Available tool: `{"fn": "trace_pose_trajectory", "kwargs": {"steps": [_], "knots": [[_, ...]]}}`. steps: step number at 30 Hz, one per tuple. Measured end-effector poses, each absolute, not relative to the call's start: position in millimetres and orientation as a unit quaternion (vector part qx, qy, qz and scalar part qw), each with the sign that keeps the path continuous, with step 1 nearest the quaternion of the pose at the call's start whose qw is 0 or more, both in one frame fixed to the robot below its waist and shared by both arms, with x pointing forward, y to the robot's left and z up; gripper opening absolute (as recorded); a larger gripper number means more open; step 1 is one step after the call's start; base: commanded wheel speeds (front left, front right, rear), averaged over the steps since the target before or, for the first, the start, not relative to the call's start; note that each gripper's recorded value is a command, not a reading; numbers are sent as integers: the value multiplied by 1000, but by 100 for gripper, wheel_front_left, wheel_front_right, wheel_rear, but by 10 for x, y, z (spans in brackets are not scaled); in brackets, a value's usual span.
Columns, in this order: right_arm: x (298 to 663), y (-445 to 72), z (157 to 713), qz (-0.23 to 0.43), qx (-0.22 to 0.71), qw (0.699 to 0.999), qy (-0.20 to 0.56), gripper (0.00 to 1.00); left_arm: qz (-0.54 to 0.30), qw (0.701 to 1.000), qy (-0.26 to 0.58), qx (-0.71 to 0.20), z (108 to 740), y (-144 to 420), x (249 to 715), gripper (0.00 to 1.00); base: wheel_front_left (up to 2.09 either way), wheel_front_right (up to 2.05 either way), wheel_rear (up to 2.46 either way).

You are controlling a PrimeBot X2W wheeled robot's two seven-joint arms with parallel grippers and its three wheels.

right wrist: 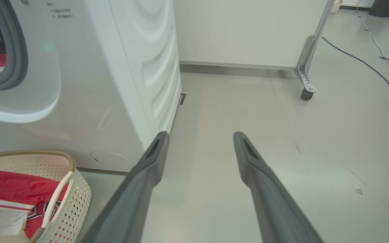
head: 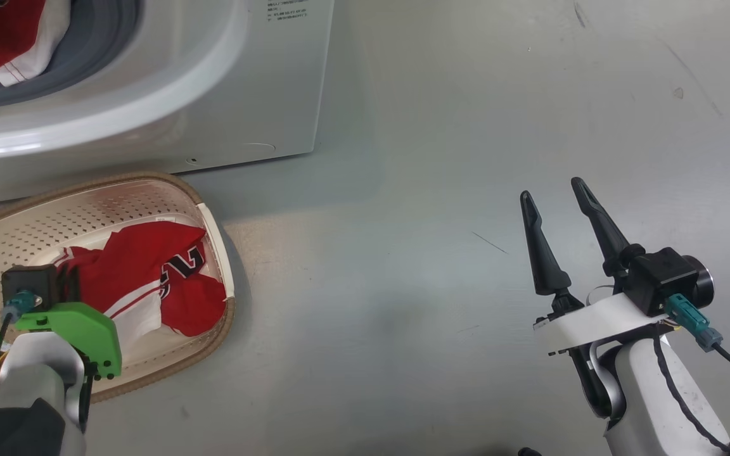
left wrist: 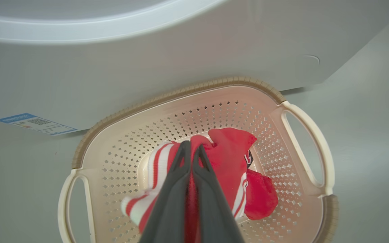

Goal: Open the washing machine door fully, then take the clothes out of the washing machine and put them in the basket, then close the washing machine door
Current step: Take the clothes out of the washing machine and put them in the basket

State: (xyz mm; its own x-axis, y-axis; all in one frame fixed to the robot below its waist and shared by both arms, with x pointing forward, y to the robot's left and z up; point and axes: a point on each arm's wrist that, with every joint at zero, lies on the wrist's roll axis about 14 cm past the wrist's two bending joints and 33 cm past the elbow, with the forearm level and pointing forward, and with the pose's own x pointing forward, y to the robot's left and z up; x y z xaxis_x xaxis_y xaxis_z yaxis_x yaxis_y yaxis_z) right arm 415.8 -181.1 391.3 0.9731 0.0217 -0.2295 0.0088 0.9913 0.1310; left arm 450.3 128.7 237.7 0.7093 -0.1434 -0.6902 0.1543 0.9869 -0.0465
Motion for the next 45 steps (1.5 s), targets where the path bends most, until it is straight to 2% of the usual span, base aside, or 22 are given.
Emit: {"fn": "trace_pose_trajectory", "kwargs": {"steps": [13,14,15,16,17,34,45], "knots": [[4223,-1760,3838,11,64,990,122,100,-37,911,410,-7,2140,1467,4350,0,0,0,0],[4225,-1759,3835,11,65,990,122,100,-36,911,411,-7,2133,1464,4348,12,0,0,0],[4227,-1757,3832,12,65,990,122,100,-36,910,414,-8,2122,1462,4343,45,0,0,0],[4227,-1755,3830,12,64,990,123,100,-35,909,416,-10,2113,1458,4337,84,0,0,0],[4228,-1752,3827,14,61,990,123,100,-35,908,418,-11,2105,1456,4330,100,0,0,0],[4259,-1727,3947,18,62,992,107,100,-34,925,378,-14,2300,1444,4397,100,0,0,0],[4267,-1731,4233,18,66,995,70,100,-65,949,307,-18,2770,1324,4525,100,0,0,0]]}}
